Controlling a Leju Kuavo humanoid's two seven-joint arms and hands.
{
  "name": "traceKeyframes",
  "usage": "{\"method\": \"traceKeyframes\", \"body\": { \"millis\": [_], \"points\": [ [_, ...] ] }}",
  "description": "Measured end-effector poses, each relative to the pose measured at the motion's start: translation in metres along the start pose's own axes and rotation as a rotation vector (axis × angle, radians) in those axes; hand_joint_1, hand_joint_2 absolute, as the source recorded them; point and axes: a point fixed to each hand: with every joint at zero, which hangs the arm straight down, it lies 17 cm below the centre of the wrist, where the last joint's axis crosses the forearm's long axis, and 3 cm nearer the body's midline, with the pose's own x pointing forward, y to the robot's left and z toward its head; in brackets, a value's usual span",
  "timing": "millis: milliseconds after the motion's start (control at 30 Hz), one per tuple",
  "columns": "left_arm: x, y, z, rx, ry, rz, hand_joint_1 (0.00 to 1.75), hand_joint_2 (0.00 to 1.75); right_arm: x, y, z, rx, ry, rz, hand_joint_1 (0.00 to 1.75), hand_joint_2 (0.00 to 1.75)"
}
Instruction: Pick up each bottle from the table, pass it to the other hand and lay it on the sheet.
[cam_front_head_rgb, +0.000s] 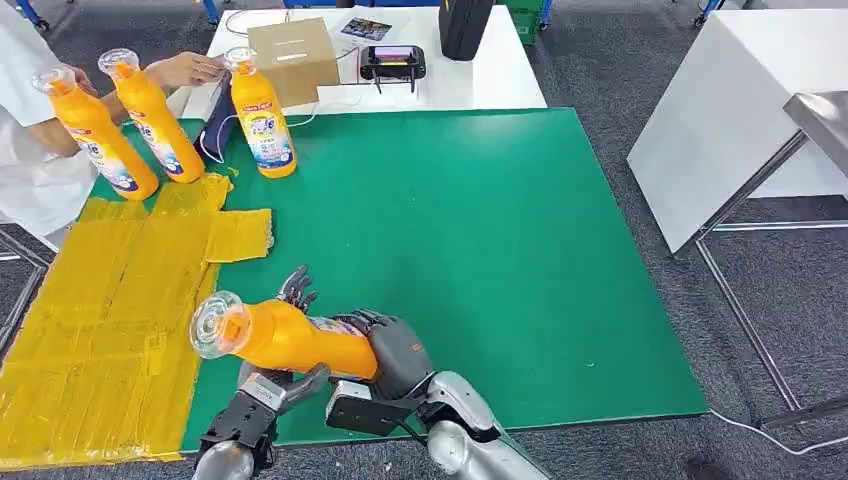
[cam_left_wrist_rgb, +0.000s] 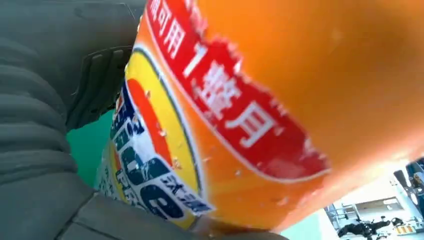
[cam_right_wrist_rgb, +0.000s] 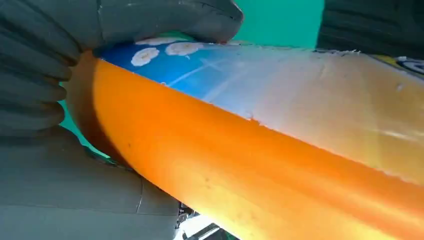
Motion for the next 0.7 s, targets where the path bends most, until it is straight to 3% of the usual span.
{"method": "traceKeyframes", "body": {
  "millis": [200,233,700],
  "points": [
    [0.0,0.001,0.0,0.008,0.003,0.004,0.0,1.75,-0.003,0.002,0.001,0.006,0.008,0.0,1.75,1.75],
    [0.0,0.002,0.0,0.01,0.003,0.004,1.75,1.75,-0.004,0.003,0.001,0.007,0.009,0.001,1.75,1.75],
    [0.0,-0.011,0.009,-0.015,0.005,-0.014,1.75,1.75,-0.009,0.014,0.011,0.023,0.026,-0.009,1.75,1.75]
  ]
}}
